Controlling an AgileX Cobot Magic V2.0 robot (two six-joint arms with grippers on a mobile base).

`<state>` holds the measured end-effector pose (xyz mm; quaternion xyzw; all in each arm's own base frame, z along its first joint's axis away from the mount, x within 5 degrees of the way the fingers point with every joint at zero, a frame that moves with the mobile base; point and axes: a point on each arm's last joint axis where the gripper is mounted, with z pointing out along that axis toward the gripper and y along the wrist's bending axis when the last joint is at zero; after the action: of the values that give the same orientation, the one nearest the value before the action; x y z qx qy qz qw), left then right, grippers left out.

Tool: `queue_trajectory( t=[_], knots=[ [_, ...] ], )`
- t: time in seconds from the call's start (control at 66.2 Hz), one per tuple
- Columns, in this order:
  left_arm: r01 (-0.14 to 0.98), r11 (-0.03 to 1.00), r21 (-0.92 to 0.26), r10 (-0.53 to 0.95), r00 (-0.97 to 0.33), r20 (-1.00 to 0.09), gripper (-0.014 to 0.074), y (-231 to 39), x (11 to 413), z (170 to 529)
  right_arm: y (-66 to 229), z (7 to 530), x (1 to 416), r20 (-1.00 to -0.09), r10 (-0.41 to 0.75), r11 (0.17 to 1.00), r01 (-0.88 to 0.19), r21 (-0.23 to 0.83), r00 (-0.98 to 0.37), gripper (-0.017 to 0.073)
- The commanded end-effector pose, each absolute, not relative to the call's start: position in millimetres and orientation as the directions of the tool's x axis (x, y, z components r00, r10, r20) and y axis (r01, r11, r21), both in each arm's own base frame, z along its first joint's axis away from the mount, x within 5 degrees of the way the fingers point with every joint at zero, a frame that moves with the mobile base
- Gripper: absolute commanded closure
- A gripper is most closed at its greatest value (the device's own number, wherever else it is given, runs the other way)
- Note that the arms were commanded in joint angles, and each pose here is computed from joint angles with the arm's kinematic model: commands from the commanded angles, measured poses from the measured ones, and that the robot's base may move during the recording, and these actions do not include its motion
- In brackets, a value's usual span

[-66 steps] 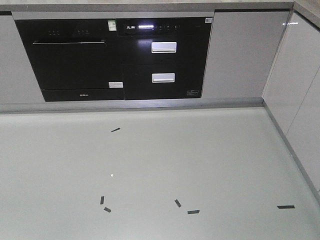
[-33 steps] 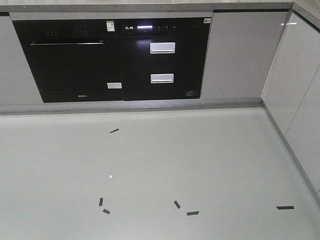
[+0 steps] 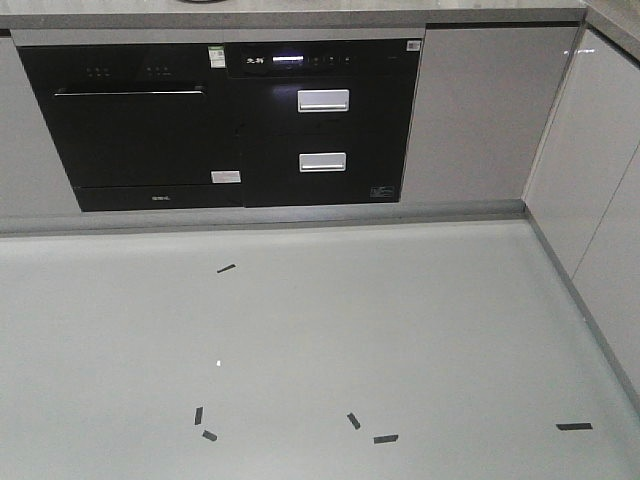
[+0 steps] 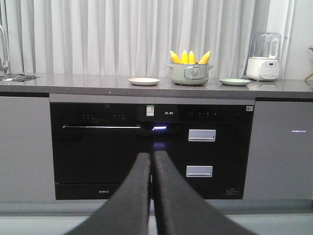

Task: Distribute corn equally
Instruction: 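Drive the base toward the counter with the pot and plates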

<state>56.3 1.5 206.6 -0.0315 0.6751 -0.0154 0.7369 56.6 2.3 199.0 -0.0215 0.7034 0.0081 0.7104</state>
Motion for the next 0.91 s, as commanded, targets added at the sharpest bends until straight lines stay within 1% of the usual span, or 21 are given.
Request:
queue_trajectory(
  t=[0.0,0.891],
  knots=[
    [-0.018,0.997,-0.075,-0.070,0.197,-0.978,0.0600,1.9,52.9,220.0,2.3,203.0,56.1,-0.997,-0.023,0.999,-0.038,-0.026,0.079,0.0565],
    [-0.018,0.997,-0.075,-0.070,0.197,-0.978,0.0600,1.9,52.9,220.0,2.3,203.0,56.1,-0.997,-0.023,0.999,-0.038,-0.026,0.079,0.0565]
  ],
)
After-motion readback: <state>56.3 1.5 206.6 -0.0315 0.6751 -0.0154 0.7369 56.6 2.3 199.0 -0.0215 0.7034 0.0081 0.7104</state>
